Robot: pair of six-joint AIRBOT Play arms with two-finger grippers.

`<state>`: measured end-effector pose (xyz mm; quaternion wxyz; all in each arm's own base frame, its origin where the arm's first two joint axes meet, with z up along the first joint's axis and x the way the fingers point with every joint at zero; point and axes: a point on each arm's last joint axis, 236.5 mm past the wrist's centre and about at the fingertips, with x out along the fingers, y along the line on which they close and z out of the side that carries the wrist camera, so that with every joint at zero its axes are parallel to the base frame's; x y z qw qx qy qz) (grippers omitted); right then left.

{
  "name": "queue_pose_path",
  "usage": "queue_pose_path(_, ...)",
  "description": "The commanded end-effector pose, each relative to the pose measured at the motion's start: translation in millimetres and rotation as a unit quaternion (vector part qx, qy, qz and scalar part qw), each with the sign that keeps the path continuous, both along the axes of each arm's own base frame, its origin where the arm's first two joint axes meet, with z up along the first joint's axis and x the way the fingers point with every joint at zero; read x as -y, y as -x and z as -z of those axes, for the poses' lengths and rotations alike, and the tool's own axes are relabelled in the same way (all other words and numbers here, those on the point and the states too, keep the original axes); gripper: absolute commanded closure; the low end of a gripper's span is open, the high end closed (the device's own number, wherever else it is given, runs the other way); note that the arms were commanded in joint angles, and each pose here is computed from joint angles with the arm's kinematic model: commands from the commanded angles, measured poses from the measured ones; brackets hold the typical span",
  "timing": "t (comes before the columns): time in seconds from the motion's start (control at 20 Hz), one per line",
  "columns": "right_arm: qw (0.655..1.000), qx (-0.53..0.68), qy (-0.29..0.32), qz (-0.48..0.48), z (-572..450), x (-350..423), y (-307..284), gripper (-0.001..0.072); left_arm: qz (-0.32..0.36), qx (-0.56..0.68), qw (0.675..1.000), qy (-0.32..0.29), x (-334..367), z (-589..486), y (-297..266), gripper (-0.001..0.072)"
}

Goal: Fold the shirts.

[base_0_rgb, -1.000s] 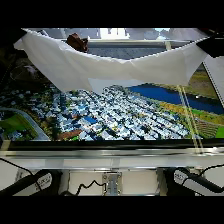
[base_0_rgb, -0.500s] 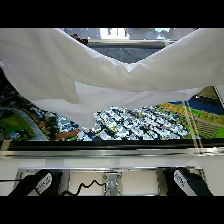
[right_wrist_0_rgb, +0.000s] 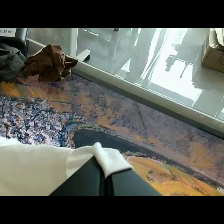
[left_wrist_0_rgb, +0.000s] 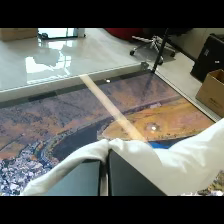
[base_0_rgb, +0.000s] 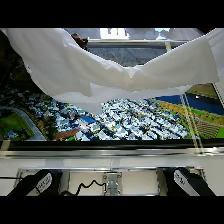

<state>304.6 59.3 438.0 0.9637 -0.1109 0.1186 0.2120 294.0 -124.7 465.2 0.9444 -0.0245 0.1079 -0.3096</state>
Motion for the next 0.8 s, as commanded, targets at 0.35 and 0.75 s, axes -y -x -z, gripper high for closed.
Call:
queue_pose_path(0.35,0.988,-0.143,0.064,0.002,107,-25,56,0.0692,-0.091,-0.12,0.987,-0.055,-33,94,64,0.0692)
queue_pose_path(0.75,0.962,-0.248,0.102,0.043,245,-17,-46,0.0691,-0.12,-0.248,0.961,-0.015,-58,227,-63,0.0692)
